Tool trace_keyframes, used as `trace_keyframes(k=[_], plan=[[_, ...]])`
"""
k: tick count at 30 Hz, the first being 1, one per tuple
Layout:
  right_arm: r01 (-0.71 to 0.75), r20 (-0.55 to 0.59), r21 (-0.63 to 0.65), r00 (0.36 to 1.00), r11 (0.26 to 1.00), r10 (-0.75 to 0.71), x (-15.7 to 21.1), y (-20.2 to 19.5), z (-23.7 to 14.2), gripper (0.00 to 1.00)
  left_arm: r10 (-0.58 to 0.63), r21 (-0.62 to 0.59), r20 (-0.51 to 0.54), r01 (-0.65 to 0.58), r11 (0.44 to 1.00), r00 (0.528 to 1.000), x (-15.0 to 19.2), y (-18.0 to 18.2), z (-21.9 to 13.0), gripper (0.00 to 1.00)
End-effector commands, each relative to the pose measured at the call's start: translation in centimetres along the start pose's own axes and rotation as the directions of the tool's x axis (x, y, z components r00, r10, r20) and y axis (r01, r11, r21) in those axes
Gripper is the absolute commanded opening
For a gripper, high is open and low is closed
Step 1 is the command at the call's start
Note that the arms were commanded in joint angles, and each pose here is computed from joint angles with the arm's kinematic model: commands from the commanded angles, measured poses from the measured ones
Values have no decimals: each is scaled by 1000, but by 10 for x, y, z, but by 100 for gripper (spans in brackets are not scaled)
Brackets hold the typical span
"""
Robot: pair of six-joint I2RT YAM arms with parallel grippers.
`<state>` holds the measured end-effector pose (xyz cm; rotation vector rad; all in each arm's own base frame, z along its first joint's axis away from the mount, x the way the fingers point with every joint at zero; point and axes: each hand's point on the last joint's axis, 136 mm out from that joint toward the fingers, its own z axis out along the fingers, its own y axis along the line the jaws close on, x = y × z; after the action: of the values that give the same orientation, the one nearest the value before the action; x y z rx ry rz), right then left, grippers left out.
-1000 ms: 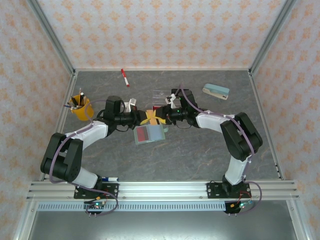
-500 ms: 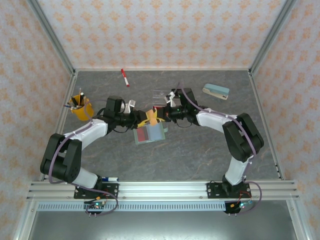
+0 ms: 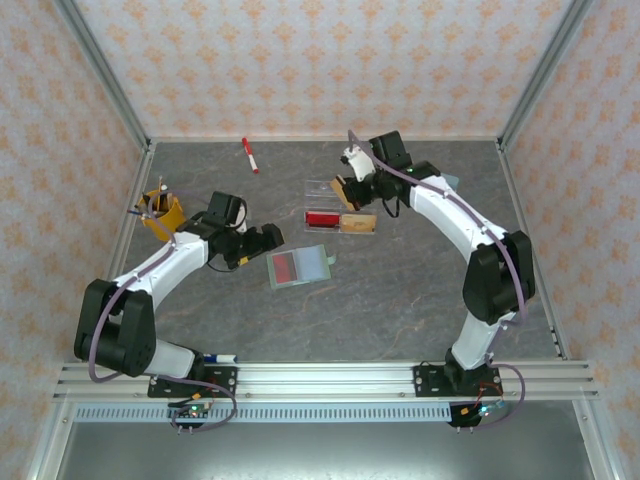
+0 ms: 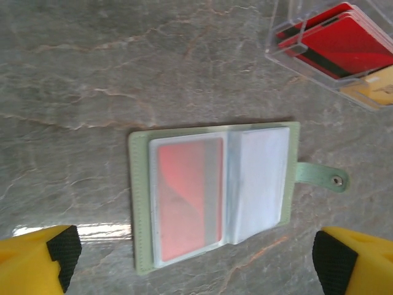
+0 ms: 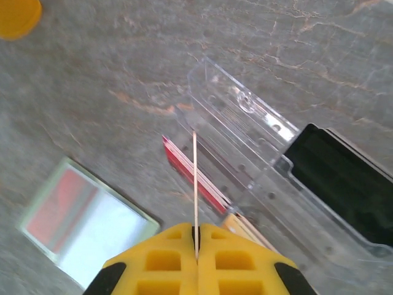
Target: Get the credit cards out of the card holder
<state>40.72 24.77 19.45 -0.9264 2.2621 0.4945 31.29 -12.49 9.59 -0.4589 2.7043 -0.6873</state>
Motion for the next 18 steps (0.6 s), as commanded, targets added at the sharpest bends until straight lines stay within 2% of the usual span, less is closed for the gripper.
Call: trace_keyframes(k=[1, 4, 10, 18], plan=[[293, -138, -10, 947, 956, -291, 29, -5, 2, 0, 56, -66, 52, -52, 996, 997, -7, 10, -13, 100], [400, -191, -49, 896, 915, -401, 41, -7, 4, 0, 56, -60, 50, -53, 997, 997, -7, 9, -13, 100], [518, -302, -160, 785, 840, -541, 67, -11, 11, 0, 56, -52, 37, -54, 997, 998, -6, 7, -11, 100], [576, -316, -149, 742, 804, -591, 75, -26, 37, 0, 57, -46, 32, -55, 997, 998, -5, 6, -11, 100]])
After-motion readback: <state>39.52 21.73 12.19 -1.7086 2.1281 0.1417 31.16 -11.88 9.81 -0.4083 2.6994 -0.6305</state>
